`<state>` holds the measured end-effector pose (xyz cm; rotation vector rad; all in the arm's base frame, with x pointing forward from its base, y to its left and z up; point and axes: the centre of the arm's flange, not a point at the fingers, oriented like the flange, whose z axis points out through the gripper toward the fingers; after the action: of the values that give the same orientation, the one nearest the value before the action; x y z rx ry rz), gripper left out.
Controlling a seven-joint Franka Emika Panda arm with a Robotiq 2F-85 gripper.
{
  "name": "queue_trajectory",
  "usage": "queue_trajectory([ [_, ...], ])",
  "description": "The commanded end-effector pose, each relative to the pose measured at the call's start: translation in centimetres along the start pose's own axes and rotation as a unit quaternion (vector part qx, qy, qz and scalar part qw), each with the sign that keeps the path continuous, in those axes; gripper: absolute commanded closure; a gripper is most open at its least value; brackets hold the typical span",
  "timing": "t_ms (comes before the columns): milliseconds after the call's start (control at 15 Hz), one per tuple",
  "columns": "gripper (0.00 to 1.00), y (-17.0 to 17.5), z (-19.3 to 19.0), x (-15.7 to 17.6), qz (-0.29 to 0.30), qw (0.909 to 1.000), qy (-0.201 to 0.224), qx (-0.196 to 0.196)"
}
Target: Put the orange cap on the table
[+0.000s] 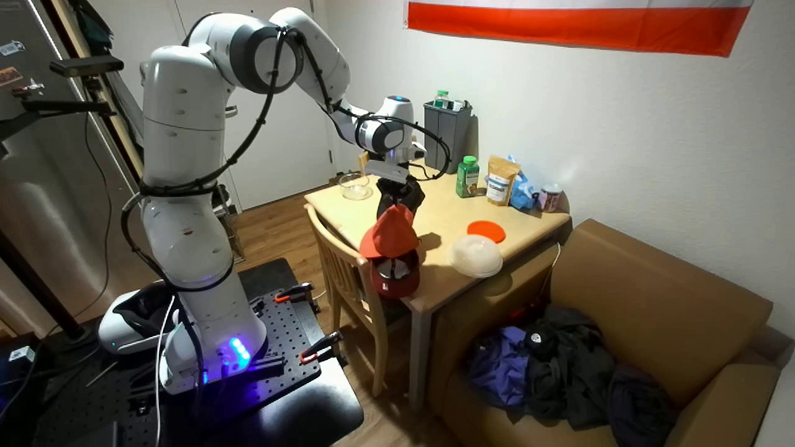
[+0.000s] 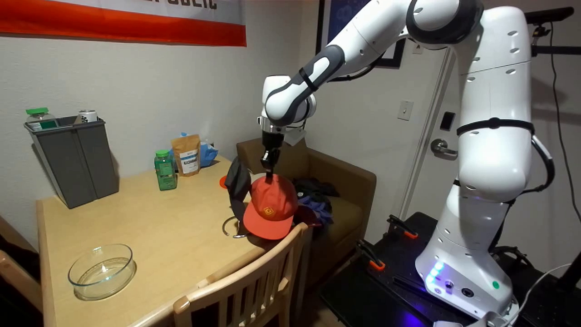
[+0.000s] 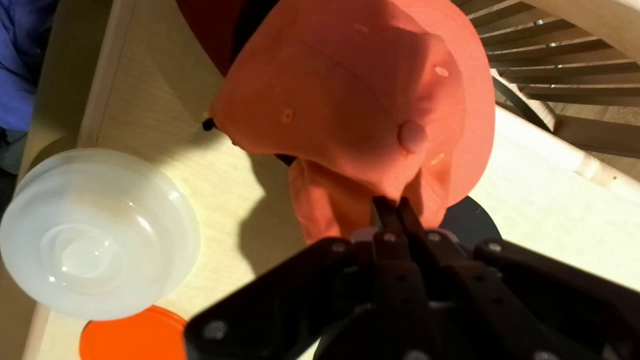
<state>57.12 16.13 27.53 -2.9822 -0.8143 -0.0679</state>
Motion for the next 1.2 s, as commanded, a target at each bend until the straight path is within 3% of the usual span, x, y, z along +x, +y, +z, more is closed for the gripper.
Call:
queue_trajectory([
  [0, 0.99, 0.35, -0.25, 0.74, 0.025, 0.9997, -0.004, -0.002],
  [333, 0.99, 0.28, -0.24, 0.90, 0.060, 0.9981, -0.008, 0.003],
  [733, 0.99, 0.03, -0.44, 0.89, 0.098, 0.9939, -0.044, 0.026],
  [1133, 0.97, 0.05, 0.10, 0.27, 0.086, 0.9950, -0.048, 0.019],
])
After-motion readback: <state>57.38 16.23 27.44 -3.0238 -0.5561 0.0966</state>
